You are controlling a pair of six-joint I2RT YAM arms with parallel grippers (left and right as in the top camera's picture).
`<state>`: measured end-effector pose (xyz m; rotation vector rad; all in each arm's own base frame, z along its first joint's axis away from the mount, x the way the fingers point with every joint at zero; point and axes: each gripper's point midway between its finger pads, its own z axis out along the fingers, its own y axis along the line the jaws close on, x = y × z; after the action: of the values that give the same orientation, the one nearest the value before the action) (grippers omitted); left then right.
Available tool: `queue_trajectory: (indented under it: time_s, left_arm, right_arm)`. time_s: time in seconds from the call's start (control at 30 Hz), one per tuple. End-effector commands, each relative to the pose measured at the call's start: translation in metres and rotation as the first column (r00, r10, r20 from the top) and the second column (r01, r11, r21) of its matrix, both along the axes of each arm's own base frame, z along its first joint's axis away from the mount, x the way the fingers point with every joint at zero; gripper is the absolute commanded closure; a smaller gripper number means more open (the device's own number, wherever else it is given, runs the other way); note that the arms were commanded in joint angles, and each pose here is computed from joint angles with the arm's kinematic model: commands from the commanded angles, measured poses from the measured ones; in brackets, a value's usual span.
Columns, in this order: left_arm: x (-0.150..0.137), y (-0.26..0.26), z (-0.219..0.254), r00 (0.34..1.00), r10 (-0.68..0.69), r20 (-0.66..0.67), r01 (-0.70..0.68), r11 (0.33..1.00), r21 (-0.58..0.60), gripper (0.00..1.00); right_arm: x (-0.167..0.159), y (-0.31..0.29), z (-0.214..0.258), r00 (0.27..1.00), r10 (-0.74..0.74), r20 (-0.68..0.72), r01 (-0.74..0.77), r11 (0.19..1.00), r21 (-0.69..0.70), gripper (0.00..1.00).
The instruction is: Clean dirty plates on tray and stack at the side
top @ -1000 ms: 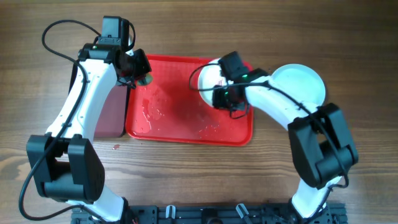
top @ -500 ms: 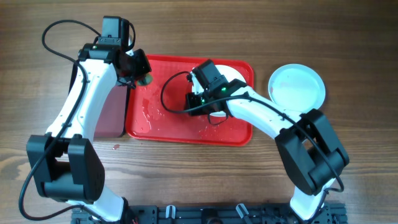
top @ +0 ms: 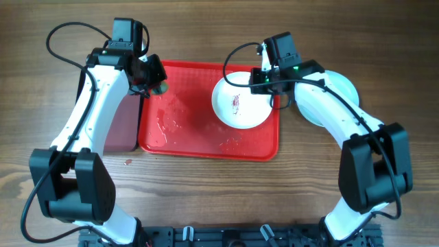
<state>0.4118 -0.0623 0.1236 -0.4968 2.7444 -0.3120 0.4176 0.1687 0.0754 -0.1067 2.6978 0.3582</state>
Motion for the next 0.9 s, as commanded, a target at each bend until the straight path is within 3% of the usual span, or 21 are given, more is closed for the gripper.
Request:
queue_trajectory:
  time_s: [0.0, 0.2, 0.37, 0.5, 0.87]
  left_arm:
    - [0.0, 0.004, -0.005, 1.0, -0.006, -0.01, 0.006, 1.0, 0.018, 0.96]
    - [0.0, 0.004, -0.005, 1.0, -0.006, -0.01, 0.006, 1.0, 0.018, 0.96]
    - [0.0, 0.004, -0.005, 1.0, -0.006, -0.01, 0.006, 1.0, 0.018, 0.96]
    - [0.0, 0.004, -0.005, 1.0, -0.006, -0.009, 0.006, 1.0, 0.019, 0.96]
    - [0.0, 0.004, -0.005, 1.0, -0.006, -0.01, 0.006, 1.0, 0.018, 0.96]
  right_arm:
    - [0.007, -0.023, -0.031, 1.0, 0.013, -0.007, -0.014, 0.983, -0.181, 0.6]
    - [0.005, -0.036, -0.062, 0.998, 0.032, -0.062, -0.046, 0.969, -0.241, 0.59]
    - [0.007, -0.033, -0.063, 0.996, 0.056, -0.063, -0.068, 0.976, -0.208, 0.59]
    - [-0.004, -0.006, -0.062, 0.985, 0.14, -0.098, -0.148, 0.986, -0.079, 0.64]
    - [-0.043, 0.029, -0.078, 0.95, 0.246, -0.194, -0.27, 0.956, -0.111, 0.64]
